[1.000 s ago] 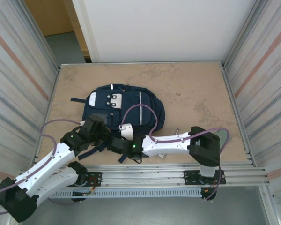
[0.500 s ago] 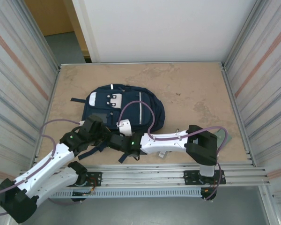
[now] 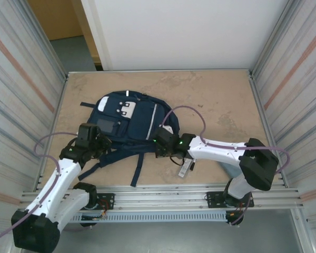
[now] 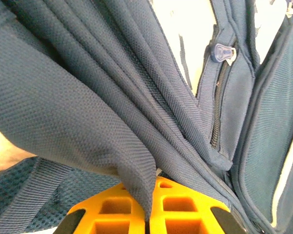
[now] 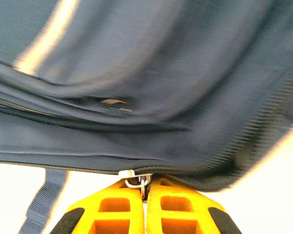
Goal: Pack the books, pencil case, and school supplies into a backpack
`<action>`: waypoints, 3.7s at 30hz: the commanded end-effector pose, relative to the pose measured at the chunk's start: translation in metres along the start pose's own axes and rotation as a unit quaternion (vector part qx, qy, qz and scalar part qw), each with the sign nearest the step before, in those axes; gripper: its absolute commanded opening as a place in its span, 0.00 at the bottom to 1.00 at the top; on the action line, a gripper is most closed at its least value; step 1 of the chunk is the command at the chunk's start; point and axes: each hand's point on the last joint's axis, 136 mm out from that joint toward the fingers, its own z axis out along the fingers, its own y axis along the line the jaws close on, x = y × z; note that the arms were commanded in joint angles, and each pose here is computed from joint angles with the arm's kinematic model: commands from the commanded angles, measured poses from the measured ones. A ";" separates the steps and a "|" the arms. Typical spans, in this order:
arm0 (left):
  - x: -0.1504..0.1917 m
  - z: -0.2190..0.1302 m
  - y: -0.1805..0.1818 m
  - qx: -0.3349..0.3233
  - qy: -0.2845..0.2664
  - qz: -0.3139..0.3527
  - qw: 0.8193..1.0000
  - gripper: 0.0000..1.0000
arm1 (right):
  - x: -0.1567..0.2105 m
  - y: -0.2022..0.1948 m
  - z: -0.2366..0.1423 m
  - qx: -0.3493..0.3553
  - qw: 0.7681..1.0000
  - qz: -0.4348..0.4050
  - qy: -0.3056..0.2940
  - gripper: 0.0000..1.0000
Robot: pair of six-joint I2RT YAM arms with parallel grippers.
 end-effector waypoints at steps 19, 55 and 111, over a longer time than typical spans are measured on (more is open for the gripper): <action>-0.088 0.040 -0.065 -0.008 0.009 0.142 0.990 0.58 | 0.005 0.047 -0.030 -0.195 0.970 -0.133 0.063 0.00; 0.059 0.045 -0.023 -0.013 0.079 0.046 0.996 0.10 | 0.042 0.115 -0.001 -0.218 0.956 -0.126 0.151 0.00; 0.050 0.034 -0.011 -0.041 0.099 0.079 0.991 0.16 | 0.052 0.134 -0.007 -0.270 0.924 -0.177 0.205 0.00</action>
